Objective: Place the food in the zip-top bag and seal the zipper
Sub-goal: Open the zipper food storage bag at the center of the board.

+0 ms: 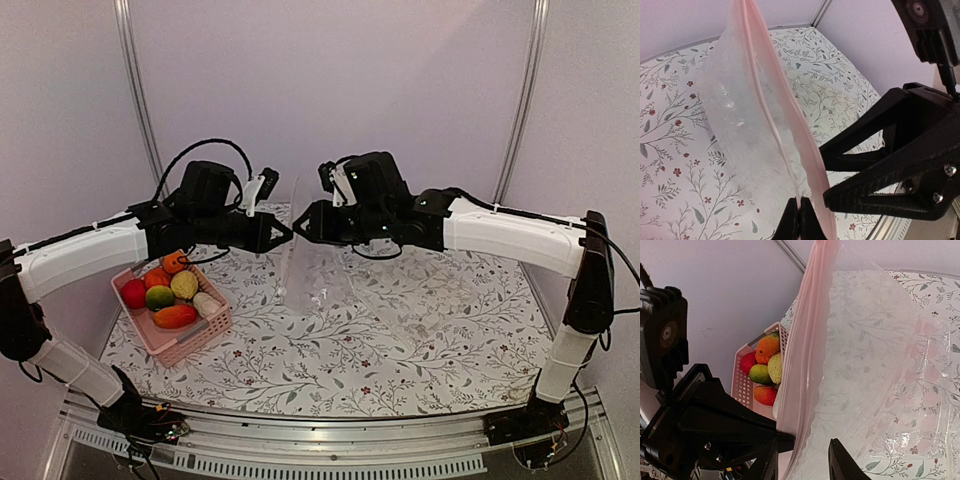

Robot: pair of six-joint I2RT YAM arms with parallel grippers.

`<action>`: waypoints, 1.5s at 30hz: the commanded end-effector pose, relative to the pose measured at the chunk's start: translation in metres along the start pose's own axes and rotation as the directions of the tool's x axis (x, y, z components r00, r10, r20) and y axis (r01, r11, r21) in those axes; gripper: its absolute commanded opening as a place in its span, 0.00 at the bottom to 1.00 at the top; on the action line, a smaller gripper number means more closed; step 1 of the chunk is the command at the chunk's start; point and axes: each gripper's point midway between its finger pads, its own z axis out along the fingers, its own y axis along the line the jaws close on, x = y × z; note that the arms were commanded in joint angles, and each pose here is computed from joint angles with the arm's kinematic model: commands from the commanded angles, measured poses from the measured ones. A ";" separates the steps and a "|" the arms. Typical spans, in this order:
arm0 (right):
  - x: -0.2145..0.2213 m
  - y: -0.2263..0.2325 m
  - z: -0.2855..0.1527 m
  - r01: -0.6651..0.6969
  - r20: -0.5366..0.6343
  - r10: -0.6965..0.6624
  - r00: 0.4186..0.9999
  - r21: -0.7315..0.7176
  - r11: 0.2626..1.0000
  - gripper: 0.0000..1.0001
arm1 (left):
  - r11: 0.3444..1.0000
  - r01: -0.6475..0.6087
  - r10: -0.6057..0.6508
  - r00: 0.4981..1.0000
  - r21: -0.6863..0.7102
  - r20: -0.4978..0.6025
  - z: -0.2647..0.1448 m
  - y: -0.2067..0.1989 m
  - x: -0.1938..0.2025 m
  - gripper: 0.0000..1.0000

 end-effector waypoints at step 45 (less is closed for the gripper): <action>-0.024 -0.024 -0.047 0.149 0.094 -0.191 0.977 0.338 0.929 0.00 | 0.928 0.010 0.006 0.999 -0.374 0.042 -0.012 0.063 0.002 0.00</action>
